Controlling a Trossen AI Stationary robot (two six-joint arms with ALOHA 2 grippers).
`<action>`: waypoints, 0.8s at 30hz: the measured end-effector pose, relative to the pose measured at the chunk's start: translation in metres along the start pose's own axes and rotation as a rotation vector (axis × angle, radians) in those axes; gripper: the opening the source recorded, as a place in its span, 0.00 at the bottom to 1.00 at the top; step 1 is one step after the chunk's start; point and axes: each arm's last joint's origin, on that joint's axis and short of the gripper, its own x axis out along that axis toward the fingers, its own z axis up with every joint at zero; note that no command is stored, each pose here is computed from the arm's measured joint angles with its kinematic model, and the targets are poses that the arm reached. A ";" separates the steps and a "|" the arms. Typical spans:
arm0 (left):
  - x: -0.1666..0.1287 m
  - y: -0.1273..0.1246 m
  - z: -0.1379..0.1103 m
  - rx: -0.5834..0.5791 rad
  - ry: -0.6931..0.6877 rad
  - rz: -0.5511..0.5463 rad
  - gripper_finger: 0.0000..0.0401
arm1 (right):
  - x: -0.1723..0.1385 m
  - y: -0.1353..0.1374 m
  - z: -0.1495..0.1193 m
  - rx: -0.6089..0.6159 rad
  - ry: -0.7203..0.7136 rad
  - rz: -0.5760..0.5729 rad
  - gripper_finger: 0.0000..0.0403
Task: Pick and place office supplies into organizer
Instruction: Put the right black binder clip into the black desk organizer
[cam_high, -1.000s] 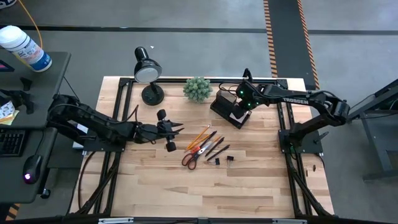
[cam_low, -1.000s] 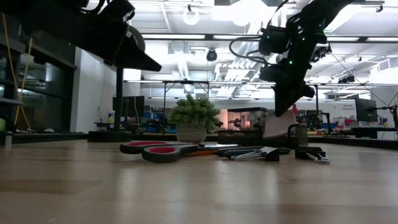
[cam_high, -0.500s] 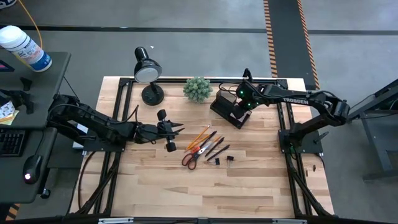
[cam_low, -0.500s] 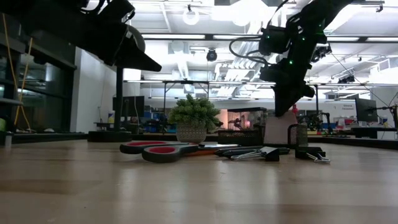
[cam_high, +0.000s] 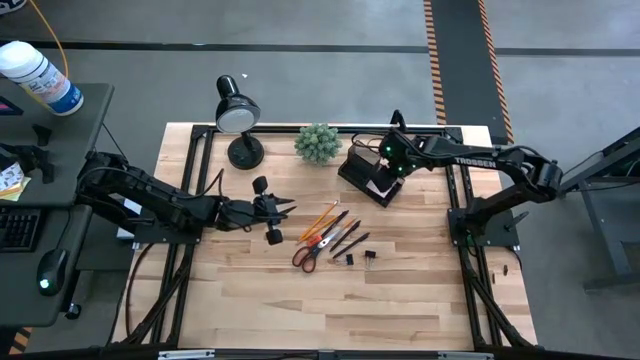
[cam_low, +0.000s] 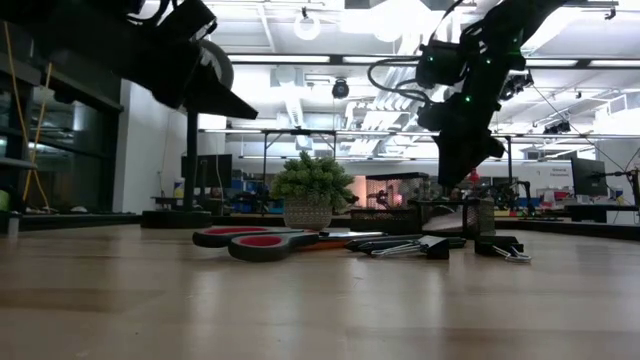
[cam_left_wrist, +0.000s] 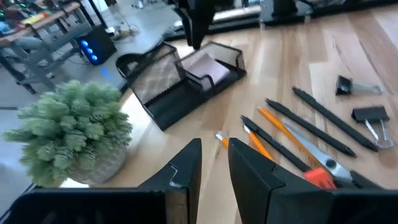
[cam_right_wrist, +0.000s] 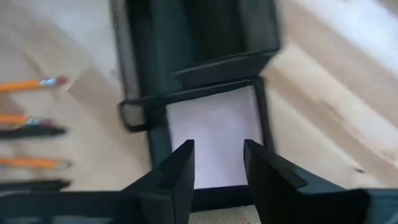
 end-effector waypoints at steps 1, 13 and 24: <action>0.000 -0.001 -0.001 0.006 0.008 -0.017 0.17 | 0.000 0.005 -0.002 -0.016 0.004 0.015 0.33; 0.000 -0.003 -0.005 0.044 0.039 -0.074 0.17 | -0.024 0.070 -0.029 -0.315 0.076 0.057 0.36; -0.001 -0.003 -0.011 0.082 0.099 -0.083 0.17 | -0.036 0.116 -0.080 -0.435 0.155 0.099 0.36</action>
